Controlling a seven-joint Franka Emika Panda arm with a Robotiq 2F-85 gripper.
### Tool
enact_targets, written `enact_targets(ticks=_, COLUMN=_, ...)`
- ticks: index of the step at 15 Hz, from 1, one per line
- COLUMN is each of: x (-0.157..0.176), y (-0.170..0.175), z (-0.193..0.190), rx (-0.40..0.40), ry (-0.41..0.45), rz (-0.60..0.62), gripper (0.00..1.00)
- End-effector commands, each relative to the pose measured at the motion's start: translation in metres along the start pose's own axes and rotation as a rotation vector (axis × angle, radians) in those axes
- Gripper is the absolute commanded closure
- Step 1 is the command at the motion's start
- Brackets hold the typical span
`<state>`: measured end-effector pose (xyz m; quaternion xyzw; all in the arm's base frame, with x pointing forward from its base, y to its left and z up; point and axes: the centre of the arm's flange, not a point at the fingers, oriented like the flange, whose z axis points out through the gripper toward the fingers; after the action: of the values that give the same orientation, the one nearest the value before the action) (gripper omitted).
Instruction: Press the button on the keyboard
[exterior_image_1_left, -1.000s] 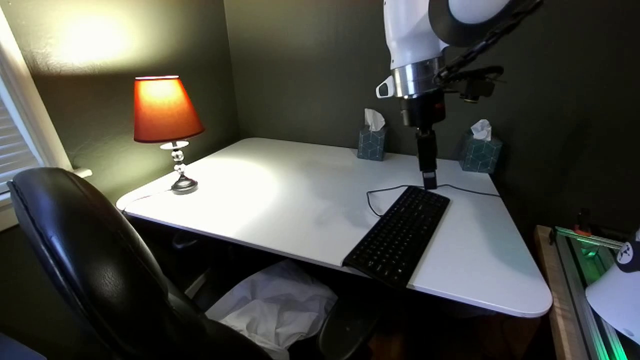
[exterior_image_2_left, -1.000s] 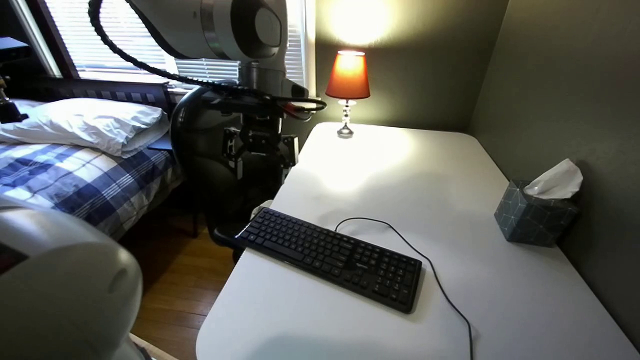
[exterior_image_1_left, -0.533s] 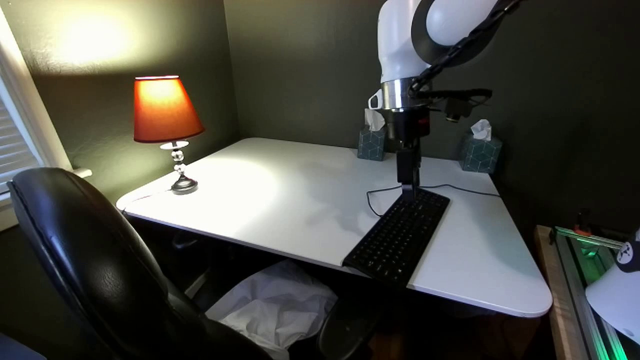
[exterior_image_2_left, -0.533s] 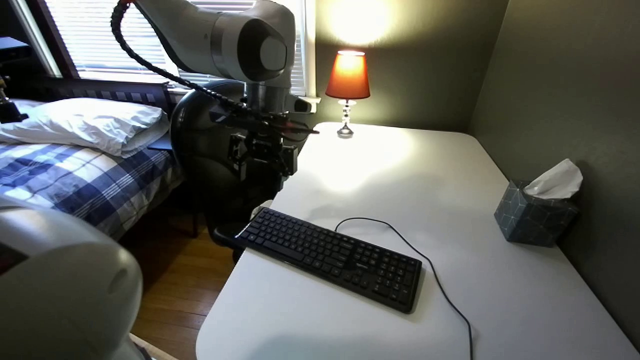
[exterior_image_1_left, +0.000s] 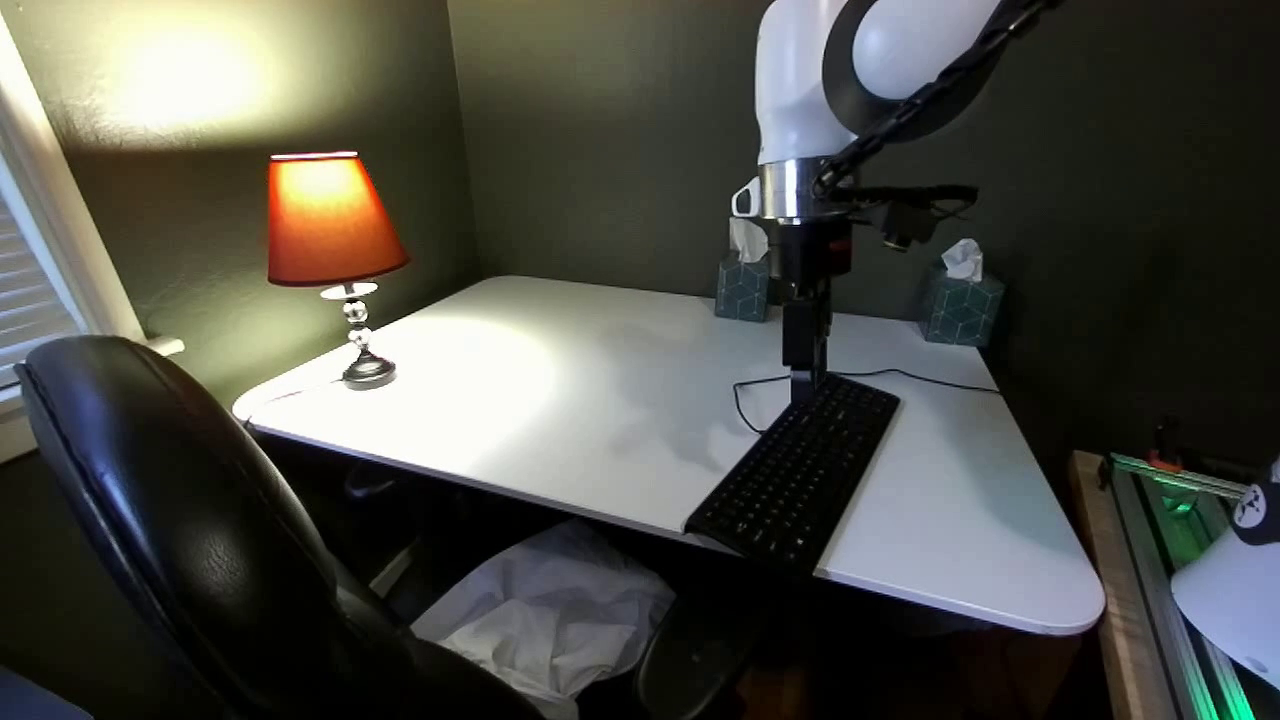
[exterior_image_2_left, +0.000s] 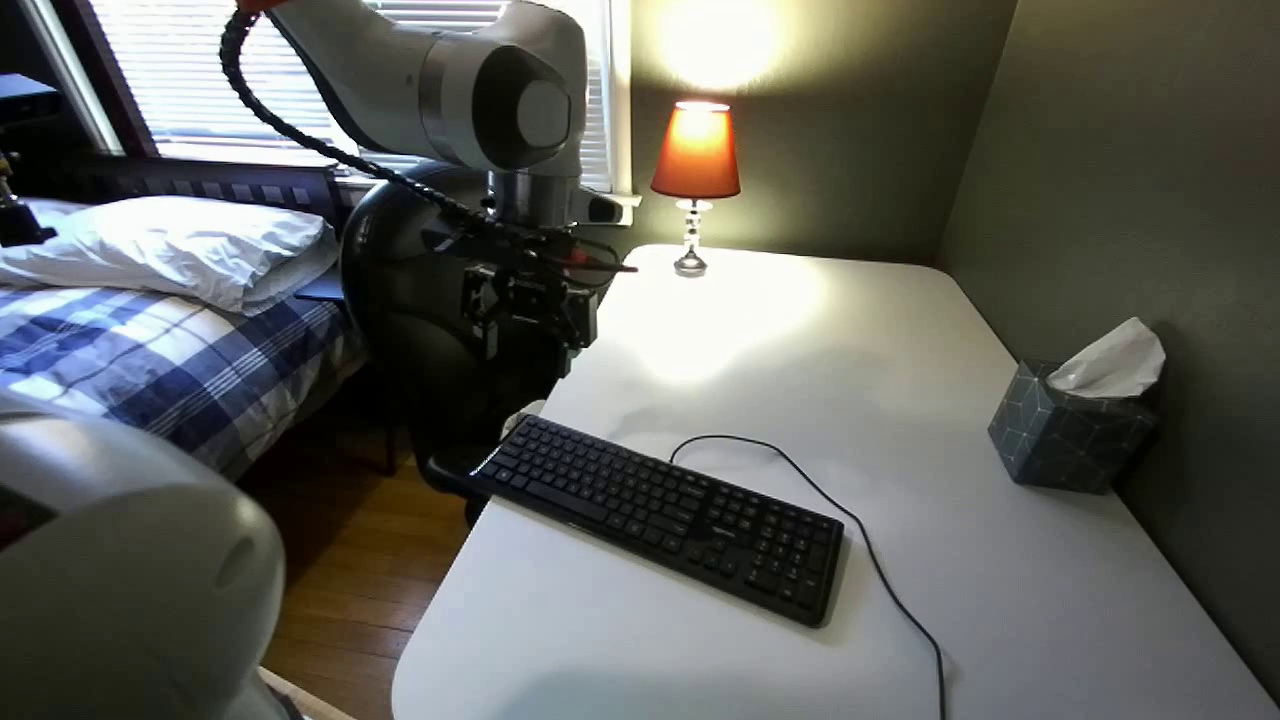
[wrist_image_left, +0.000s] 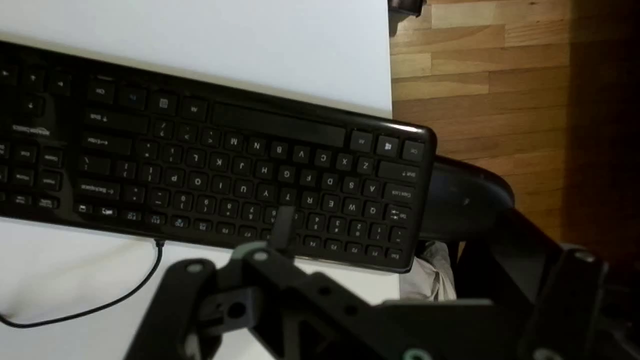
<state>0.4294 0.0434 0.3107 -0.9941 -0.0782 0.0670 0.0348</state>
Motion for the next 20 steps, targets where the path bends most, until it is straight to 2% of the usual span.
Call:
enact_targets(ticks=1, x=0.000, y=-0.012, z=0.023, rx=-0.007, ry=0.095, rz=0.014, gripper=0.00)
enact_targets(ticks=5, x=0.006, y=-0.022, z=0.042, rx=-0.026, ry=0.171, rz=0.016, gripper=0.00)
enact_targets(ticks=6, x=0.008, y=-0.025, z=0.047, rx=-0.031, ry=0.179, rz=0.016, gripper=0.05)
enact_targets(ticks=7, x=0.009, y=-0.027, z=0.051, rx=-0.030, ry=0.185, rz=0.014, gripper=0.26)
enact_targets(ticks=9, x=0.012, y=-0.032, z=0.061, rx=-0.037, ry=0.187, rz=0.015, gripper=0.30)
enact_targets(ticks=10, x=0.014, y=-0.033, z=0.065, rx=-0.036, ry=0.187, rz=0.020, gripper=0.37)
enact_targets(ticks=18, x=0.025, y=-0.034, z=0.092, rx=-0.027, ry=0.169, rz=0.039, gripper=0.99)
enact_targets(ticks=20, x=0.027, y=-0.034, z=0.096, rx=-0.024, ry=0.162, rz=0.043, gripper=1.00)
